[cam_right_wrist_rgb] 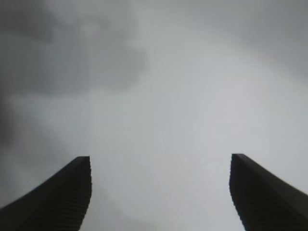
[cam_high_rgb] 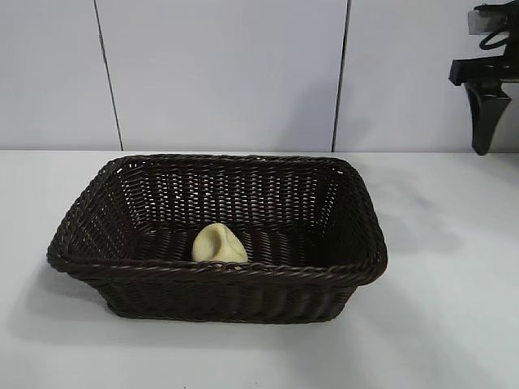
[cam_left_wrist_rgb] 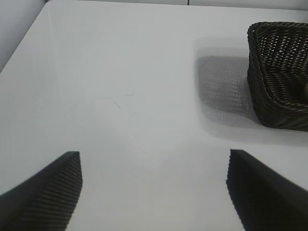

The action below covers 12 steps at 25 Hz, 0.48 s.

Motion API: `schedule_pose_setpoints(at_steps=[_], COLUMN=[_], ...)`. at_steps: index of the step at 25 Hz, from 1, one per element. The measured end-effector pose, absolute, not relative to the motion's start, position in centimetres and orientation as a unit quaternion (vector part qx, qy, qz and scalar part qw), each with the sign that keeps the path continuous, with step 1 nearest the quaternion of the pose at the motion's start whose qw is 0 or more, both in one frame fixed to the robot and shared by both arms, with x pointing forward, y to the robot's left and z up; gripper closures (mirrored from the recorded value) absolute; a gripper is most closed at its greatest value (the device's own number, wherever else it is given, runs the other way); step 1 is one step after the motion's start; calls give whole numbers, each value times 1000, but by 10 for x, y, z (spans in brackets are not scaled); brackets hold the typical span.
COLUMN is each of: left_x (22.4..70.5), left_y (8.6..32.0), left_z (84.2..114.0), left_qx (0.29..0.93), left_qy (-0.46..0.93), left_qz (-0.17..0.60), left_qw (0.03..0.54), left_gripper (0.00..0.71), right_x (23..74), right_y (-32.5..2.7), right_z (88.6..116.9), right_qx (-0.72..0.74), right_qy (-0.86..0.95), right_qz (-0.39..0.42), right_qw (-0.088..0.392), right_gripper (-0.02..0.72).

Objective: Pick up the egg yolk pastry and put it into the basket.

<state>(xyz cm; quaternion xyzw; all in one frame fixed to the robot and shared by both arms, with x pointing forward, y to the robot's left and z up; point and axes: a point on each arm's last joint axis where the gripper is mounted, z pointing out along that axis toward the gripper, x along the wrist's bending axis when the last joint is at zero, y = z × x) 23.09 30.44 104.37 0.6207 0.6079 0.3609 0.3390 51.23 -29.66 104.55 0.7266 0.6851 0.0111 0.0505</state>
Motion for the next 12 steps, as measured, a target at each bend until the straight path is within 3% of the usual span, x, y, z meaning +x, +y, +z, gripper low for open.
schedule_pose_setpoints(at_steps=[6,12], left_x=[231,231], left_y=[304,304], left_z=[1044,1044], left_qx=[621,621], left_qy=[608,608], left_qz=[361,361], left_qw=[339,339], left_gripper=[112,112], right_x=[431,373], right_y=[-299,-299], right_z=[1043,1041], right_qx=[725,719], right_qy=[685,680], right_qz=[24,89], right_qw=[61,112], right_gripper=[136,136])
